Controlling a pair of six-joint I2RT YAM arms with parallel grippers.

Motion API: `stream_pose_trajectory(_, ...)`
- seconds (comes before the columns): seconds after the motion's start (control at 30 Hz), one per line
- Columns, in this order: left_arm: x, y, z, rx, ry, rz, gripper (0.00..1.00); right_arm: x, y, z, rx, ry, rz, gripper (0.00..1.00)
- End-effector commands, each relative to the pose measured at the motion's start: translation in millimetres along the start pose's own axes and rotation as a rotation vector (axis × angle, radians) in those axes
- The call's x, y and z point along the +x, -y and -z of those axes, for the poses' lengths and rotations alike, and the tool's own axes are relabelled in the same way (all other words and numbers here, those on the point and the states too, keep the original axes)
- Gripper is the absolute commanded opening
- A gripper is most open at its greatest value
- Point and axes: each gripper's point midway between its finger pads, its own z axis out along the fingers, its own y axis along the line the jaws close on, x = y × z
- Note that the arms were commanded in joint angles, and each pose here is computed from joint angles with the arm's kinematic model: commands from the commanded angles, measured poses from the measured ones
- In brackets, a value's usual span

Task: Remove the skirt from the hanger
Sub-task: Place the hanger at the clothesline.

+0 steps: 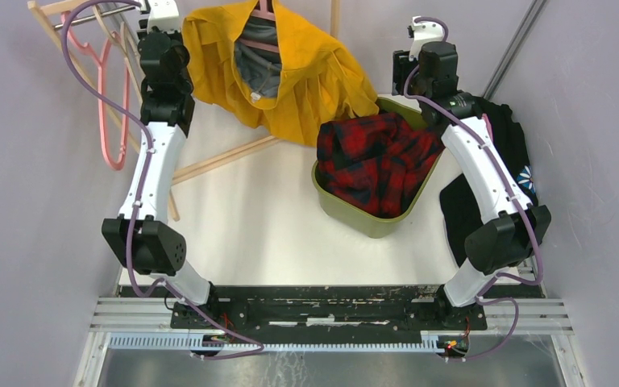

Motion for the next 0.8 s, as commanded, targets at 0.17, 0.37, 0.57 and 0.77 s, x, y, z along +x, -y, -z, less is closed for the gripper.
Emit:
stream_pose_trajectory(0.17,-44,-19,-12,-0.031,0.137,0.157,0.03,-20,8,0,0.015,0.058,-0.022,0.63)
stream_pose_trajectory(0.37,-6,-13,-9,-0.008,0.058,0.124,0.03,-17,9,3,0.016,0.052,-0.027,0.63)
stream_pose_trajectory(0.57,27,-12,-1,-0.001,-0.021,0.089,0.03,-19,9,8,0.011,0.058,-0.035,0.63)
stream_pose_trajectory(0.77,38,-8,4,0.022,-0.057,0.099,0.03,-15,15,15,0.023,0.054,-0.030,0.63)
